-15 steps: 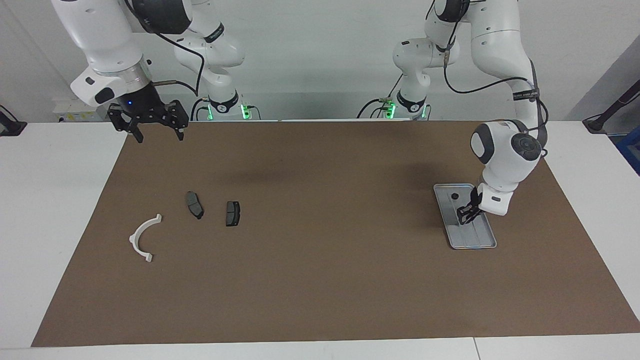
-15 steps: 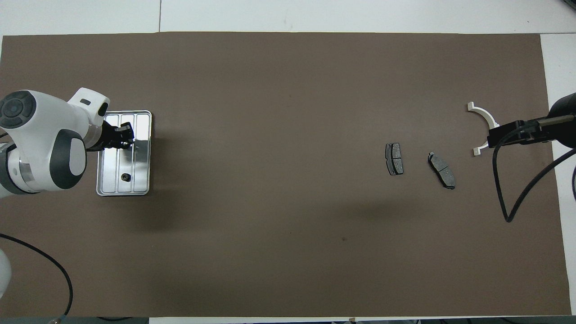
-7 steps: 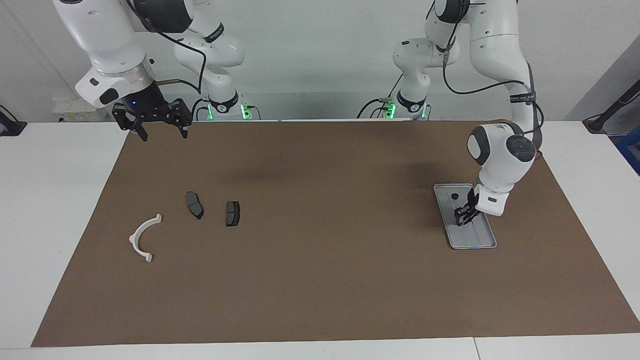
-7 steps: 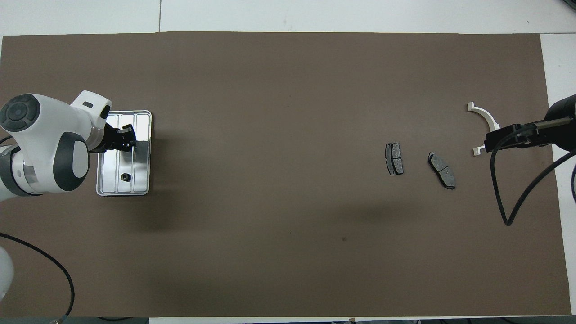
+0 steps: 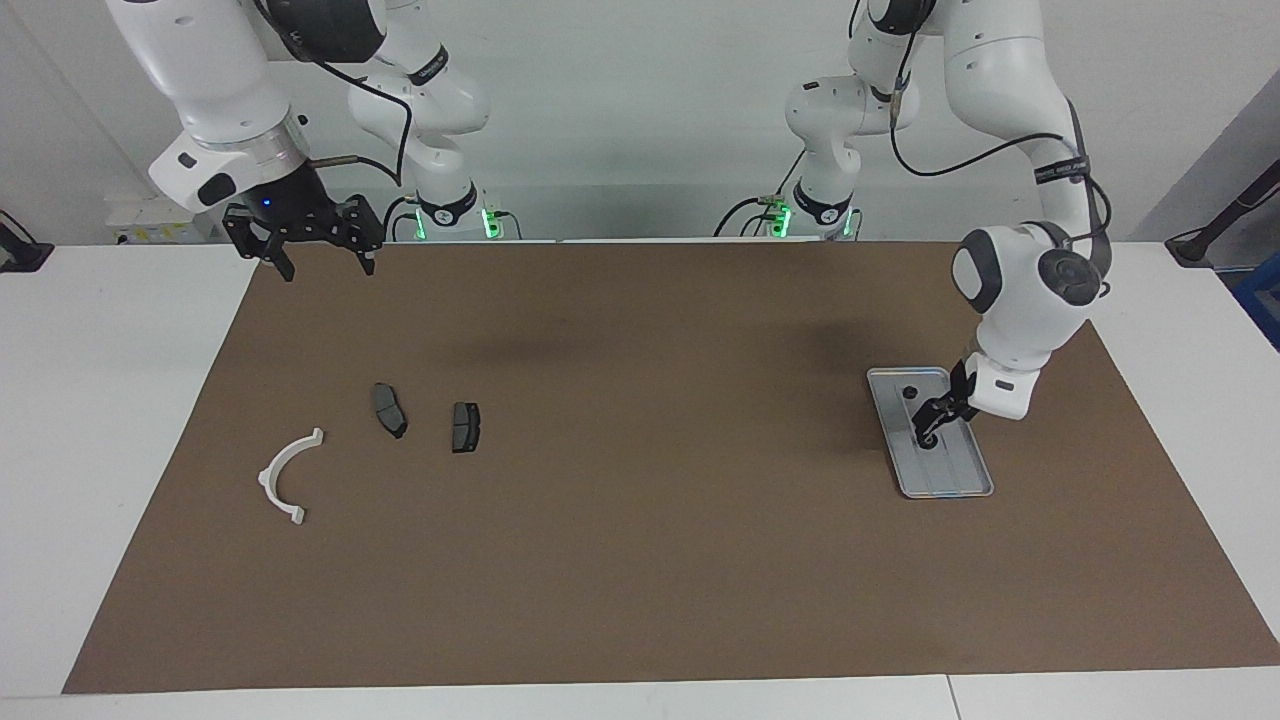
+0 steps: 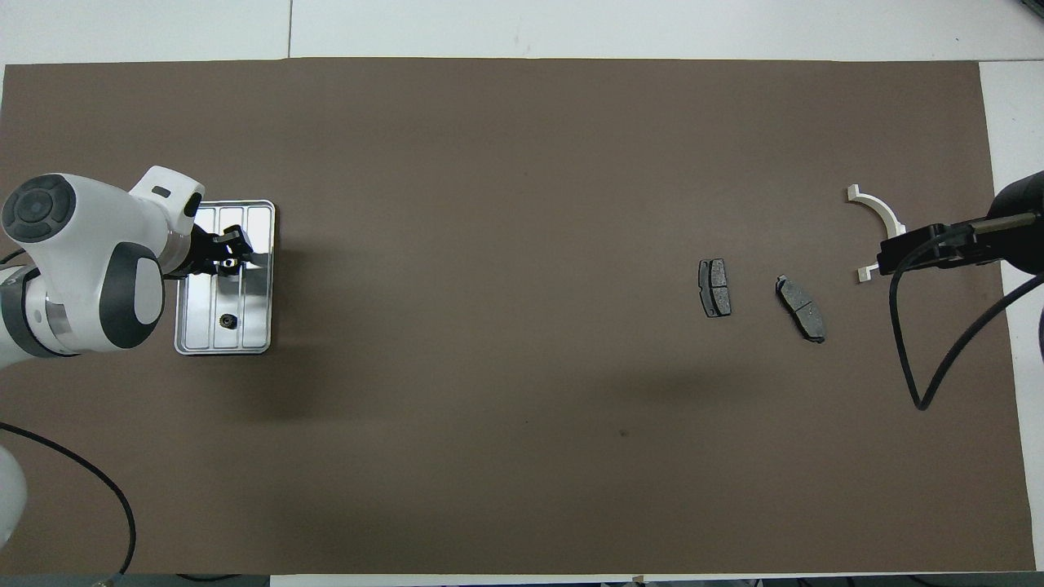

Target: Pick bearing gear from pile to tray

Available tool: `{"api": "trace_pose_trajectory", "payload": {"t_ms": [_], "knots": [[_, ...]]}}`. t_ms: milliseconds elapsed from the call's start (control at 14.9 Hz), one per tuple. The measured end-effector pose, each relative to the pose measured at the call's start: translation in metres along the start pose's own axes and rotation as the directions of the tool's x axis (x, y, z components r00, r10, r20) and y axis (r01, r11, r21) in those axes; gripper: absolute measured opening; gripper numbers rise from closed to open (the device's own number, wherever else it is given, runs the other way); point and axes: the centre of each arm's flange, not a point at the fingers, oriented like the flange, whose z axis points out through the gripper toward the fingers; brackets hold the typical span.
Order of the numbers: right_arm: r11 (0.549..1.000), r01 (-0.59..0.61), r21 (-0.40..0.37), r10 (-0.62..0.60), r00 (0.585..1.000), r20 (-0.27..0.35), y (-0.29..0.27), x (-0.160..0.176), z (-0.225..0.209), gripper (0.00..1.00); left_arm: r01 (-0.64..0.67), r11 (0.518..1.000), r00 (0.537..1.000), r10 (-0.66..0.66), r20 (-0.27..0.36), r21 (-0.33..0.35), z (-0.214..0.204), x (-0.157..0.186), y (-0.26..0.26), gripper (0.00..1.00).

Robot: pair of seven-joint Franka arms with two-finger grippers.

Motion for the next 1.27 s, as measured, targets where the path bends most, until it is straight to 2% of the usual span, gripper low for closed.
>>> {"api": "trace_pose_trajectory", "payload": {"t_ms": [268, 469, 603, 871, 1273], "knots": [[1.000, 0.000, 0.000, 0.000, 1.000, -0.003, 0.000, -0.001, -0.002, 1.00, 0.002, 1.000, 1.000, -0.002, 0.020, 0.015, -0.094, -0.038, -0.013, 1.00], [1.000, 0.000, 0.000, 0.000, 1.000, -0.004, 0.000, -0.001, -0.002, 1.00, -0.007, 1.000, 0.999, 0.006, 0.043, 0.027, -0.138, -0.068, -0.020, 1.00], [1.000, 0.000, 0.000, 0.000, 1.000, -0.004, 0.000, -0.001, -0.002, 1.00, -0.030, 0.999, 0.998, 0.028, 0.054, 0.030, -0.152, -0.080, -0.021, 1.00], [1.000, 0.000, 0.000, 0.000, 1.000, -0.004, 0.000, -0.001, -0.002, 1.00, -0.068, 0.997, 0.997, 0.067, 0.049, 0.022, -0.151, -0.076, -0.027, 1.00], [1.000, 0.000, 0.000, 0.000, 1.000, -0.004, 0.000, -0.001, -0.002, 1.00, -0.079, 0.997, 0.996, 0.078, 0.042, 0.009, -0.166, -0.037, -0.011, 1.00]]}}
